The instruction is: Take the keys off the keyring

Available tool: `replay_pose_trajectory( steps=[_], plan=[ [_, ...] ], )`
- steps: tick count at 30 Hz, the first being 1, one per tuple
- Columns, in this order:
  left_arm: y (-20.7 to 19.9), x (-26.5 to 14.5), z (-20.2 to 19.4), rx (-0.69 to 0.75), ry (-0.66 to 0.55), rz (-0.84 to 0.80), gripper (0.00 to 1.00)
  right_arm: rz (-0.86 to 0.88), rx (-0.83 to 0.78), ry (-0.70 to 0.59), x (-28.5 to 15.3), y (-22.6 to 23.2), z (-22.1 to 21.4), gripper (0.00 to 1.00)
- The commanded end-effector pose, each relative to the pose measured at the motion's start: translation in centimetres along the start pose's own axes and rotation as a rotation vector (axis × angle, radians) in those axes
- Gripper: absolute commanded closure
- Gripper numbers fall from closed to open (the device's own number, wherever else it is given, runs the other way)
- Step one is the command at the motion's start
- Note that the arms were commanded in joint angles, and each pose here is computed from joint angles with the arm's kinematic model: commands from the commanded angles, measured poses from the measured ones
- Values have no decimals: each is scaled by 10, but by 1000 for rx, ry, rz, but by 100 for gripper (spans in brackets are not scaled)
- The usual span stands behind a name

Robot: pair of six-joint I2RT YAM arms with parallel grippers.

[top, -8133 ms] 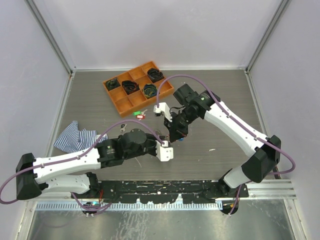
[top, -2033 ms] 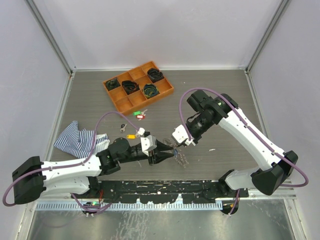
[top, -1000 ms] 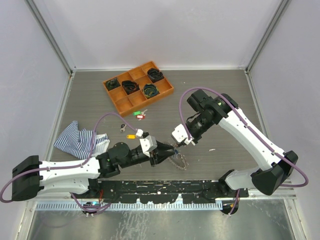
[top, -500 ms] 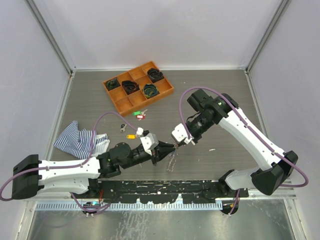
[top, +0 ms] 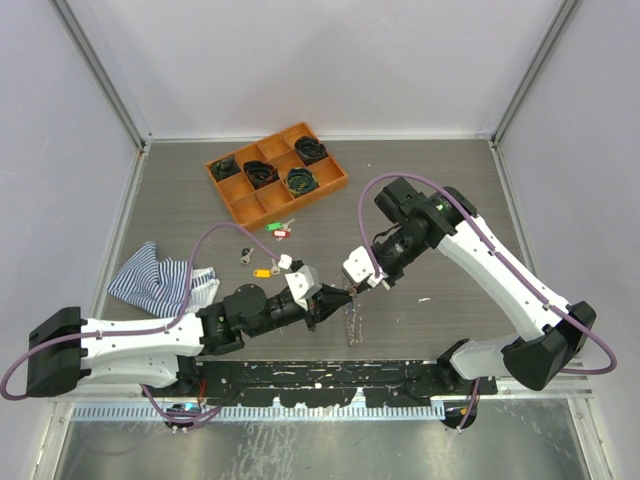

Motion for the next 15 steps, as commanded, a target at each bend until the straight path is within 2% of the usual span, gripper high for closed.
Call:
replay_pose_trajectory(
  steps=[1, 3, 10, 15],
  plan=[
    [-1, 5, 30, -15, -89, 4, 94, -28, -14, -42, -5, -6, 14, 99],
    [-2, 5, 31, -17, -94, 2, 100, -33, -9, -36, -6, -6, 14, 99],
    [-2, 2, 28, 4, -96, -10, 100, -71, 19, 14, -11, -13, 9, 99],
    [-2, 4, 24, 30, -64, -13, 100, -77, 41, 32, -11, -16, 6, 93]
  ],
)
Point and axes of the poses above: each gripper's point midway between its finger pads, its own x axis out along the fingers, its own y axis along the line the jaws close on, z = x × y, the point moved 2 cm from there along -x, back along the fingers, and after that the axes turned 3 degrees about x, right-handed, at the moved point
